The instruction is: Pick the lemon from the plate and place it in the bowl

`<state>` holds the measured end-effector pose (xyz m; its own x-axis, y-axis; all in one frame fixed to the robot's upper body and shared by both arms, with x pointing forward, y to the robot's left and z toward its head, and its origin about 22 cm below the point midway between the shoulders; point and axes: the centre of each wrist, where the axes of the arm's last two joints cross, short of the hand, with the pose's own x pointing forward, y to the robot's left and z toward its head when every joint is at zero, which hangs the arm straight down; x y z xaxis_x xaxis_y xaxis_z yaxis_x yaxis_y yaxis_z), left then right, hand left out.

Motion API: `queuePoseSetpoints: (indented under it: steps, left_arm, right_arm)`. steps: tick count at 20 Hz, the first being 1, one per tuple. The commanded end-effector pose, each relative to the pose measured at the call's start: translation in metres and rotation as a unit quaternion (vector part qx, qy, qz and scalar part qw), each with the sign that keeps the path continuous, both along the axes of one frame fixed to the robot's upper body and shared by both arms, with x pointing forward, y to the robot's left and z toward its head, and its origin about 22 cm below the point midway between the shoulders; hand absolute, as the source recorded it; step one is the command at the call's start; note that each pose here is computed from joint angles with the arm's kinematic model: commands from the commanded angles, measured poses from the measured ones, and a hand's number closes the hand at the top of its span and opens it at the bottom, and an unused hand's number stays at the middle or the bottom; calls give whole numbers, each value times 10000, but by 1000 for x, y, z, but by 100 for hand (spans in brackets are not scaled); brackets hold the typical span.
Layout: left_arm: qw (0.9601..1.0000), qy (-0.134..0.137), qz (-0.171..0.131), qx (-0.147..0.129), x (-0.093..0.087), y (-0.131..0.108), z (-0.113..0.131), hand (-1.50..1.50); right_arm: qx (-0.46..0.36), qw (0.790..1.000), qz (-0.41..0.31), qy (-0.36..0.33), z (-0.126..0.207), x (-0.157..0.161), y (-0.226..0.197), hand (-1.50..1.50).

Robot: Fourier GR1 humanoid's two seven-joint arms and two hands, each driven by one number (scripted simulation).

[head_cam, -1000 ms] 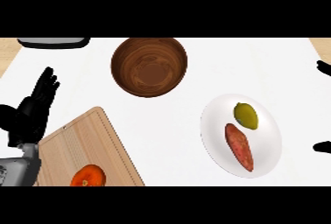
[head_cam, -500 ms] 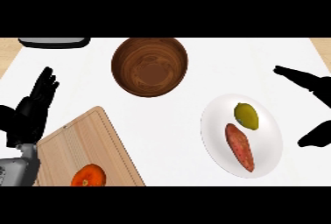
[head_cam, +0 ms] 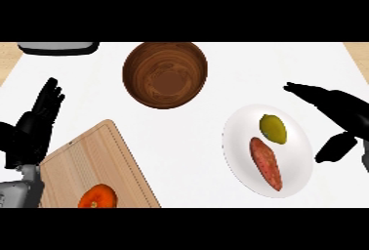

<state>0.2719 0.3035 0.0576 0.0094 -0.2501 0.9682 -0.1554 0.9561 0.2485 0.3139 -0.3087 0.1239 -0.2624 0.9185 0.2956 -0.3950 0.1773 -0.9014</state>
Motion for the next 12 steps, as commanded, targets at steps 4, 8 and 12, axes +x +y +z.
queuePoseSetpoints:
  steps: [4,8,12]
  left_arm:
    - [10000,-23,-14,-34,-9,-10,-5,0]
    - [10000,-52,29,30,7,-4,-15,0]
    - [10000,-60,-43,5,-10,9,-9,0]
  right_arm:
    - [-173,9970,6,-756,-31,-6,18,-150]
    - [-134,9984,-62,-542,-36,-1,29,-150]
    - [-256,9996,45,-147,-71,-1,49,-150]
